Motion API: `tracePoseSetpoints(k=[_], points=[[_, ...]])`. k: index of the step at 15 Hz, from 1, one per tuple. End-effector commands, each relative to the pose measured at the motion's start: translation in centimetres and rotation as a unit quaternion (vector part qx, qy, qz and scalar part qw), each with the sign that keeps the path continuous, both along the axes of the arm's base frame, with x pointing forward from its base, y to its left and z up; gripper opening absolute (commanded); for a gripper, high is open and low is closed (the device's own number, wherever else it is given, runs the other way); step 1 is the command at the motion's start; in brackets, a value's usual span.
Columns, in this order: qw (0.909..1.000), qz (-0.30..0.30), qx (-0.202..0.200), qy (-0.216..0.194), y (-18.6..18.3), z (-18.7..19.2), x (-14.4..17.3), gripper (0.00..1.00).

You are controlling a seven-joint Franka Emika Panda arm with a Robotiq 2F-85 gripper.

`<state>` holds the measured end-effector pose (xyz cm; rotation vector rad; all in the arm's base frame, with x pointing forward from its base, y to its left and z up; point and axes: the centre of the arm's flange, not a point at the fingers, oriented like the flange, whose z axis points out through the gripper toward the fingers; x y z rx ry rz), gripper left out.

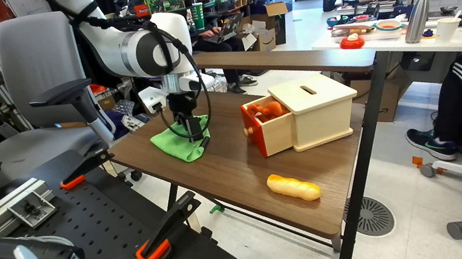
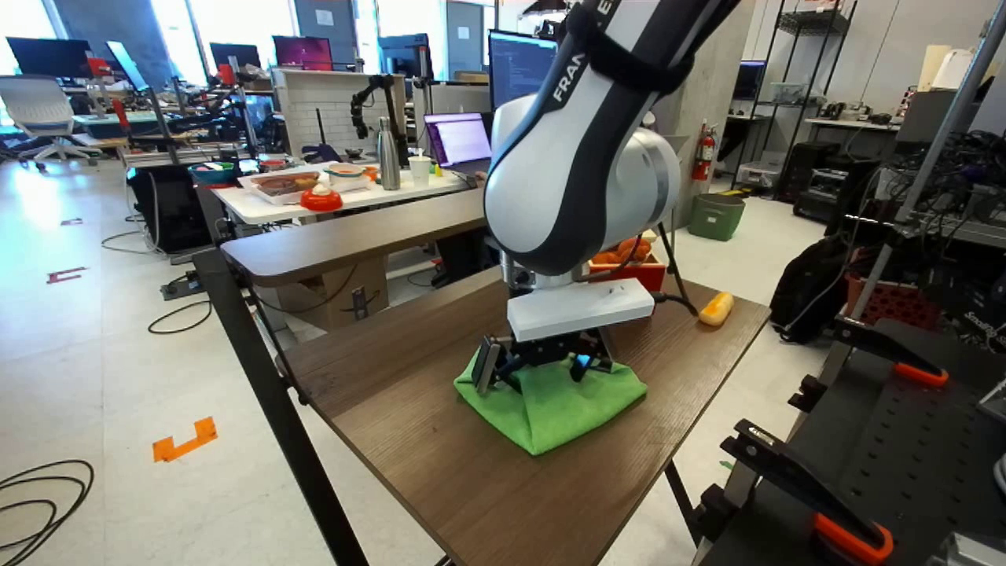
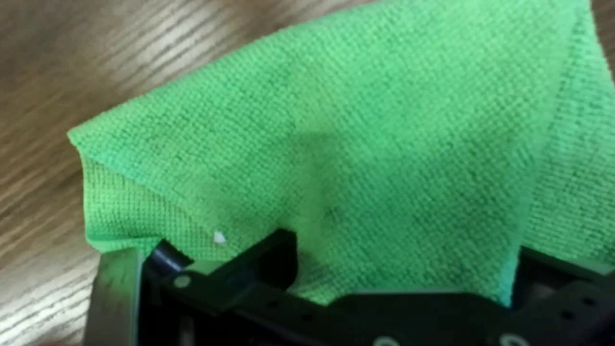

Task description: Move the green towel forward

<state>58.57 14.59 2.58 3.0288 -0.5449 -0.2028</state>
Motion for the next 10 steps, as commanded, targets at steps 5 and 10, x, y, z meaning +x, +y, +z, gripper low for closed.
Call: tracePoseSetpoints(k=[5, 10], points=[[0.9967, 0.050, -0.027, 0.058, 1.7, -2.9, -7.4, 1.00], [0.9959, 0.053, -0.024, 0.070, 2.0, -2.3, -7.8, 1.00]])
